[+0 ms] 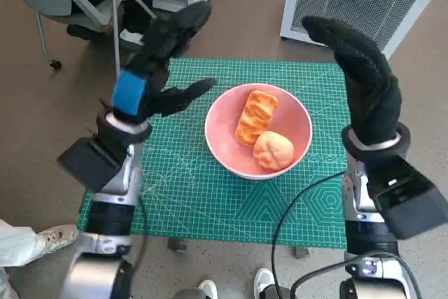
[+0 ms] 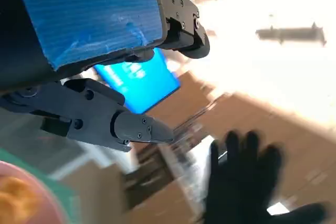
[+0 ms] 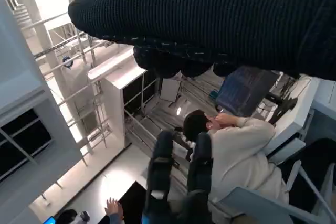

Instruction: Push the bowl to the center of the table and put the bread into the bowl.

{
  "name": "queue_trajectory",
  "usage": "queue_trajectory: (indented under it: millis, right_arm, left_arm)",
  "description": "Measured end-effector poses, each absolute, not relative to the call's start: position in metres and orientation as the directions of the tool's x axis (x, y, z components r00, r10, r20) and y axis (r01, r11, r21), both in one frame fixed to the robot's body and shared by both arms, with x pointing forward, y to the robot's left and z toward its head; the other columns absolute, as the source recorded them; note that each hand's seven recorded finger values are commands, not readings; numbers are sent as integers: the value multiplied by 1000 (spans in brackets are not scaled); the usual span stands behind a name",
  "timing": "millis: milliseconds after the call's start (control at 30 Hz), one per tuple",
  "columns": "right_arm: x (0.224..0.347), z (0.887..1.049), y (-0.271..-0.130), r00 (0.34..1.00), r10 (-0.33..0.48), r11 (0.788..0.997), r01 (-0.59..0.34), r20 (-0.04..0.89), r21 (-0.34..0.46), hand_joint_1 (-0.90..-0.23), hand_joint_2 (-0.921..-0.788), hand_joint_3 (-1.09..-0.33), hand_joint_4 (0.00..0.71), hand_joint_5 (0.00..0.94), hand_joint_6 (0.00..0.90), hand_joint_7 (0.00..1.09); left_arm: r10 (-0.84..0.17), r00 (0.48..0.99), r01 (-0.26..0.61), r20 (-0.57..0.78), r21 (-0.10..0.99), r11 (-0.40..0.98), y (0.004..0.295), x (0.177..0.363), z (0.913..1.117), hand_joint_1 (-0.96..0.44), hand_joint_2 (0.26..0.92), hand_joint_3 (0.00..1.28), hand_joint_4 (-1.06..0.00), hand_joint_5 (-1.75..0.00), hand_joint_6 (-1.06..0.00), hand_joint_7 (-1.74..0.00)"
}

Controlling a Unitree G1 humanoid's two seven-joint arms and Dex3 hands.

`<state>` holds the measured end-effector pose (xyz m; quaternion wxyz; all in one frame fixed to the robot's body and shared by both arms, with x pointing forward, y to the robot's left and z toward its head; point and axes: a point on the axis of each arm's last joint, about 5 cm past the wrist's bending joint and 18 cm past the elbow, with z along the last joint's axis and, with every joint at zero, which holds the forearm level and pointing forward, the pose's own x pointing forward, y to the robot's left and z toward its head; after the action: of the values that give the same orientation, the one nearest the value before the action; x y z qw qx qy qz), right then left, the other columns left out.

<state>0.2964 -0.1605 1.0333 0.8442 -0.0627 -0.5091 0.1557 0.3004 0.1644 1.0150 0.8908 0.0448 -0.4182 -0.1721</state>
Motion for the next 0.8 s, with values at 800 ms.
queue_trajectory:
  millis: [800]
  right_arm:
    - [306,1033,-156,442,348,936,-215,826,-280,-570,-921,-830,191,141,-1,651]
  left_arm:
    - [-311,630,268,712,177,947,165,287,999,-414,921,254,-402,-2,-334,-310]
